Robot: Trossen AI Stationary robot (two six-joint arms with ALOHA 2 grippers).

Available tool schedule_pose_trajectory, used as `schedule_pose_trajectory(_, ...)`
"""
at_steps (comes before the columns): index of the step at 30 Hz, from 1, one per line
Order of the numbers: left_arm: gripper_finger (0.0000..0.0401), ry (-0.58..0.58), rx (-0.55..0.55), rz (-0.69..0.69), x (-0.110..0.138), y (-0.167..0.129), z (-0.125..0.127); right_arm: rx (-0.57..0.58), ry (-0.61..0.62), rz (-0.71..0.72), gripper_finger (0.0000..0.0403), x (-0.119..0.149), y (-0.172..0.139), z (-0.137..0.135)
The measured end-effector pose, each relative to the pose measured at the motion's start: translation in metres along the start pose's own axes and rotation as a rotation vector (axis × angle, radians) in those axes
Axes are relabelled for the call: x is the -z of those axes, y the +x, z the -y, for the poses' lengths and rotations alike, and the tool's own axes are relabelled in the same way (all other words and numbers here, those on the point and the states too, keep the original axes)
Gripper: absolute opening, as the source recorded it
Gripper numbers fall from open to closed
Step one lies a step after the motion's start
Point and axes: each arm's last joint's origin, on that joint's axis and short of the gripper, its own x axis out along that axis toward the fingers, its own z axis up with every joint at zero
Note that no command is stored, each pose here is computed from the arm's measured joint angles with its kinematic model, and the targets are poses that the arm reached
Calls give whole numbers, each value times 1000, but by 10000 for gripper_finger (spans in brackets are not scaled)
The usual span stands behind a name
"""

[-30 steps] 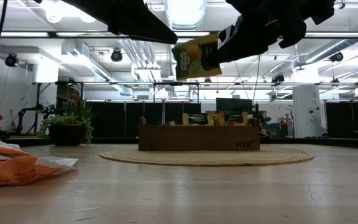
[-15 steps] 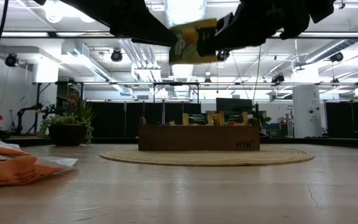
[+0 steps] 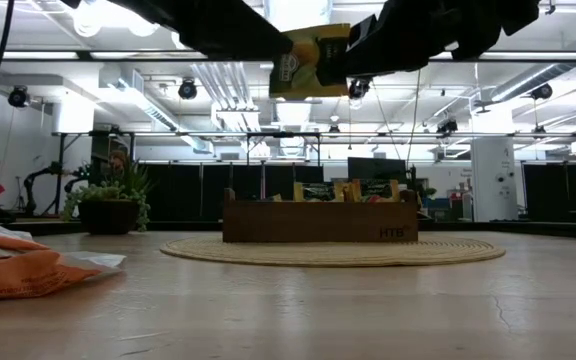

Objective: Pick & Place Tea
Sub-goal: Put the yellow tea bag into the middle section of the wooden organizer

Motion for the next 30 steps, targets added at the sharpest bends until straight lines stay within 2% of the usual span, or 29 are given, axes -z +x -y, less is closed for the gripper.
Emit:
schedule_pose_trajectory(8,9,-1,18,4,0,0,1,0,7,0,9,0,0,0)
schedule_pose_trajectory(19,2,-2,20,2,0,0,1,2,90,7,13,0,0,0)
schedule_pose_trajectory(25,1,-5,6,3,0,0,0,6,145,19,60,-2,0,1)
schedule_pose_trajectory(30,1,-10,-91,2,-2,-1,-3,11,185,46,122,-5,-2,2)
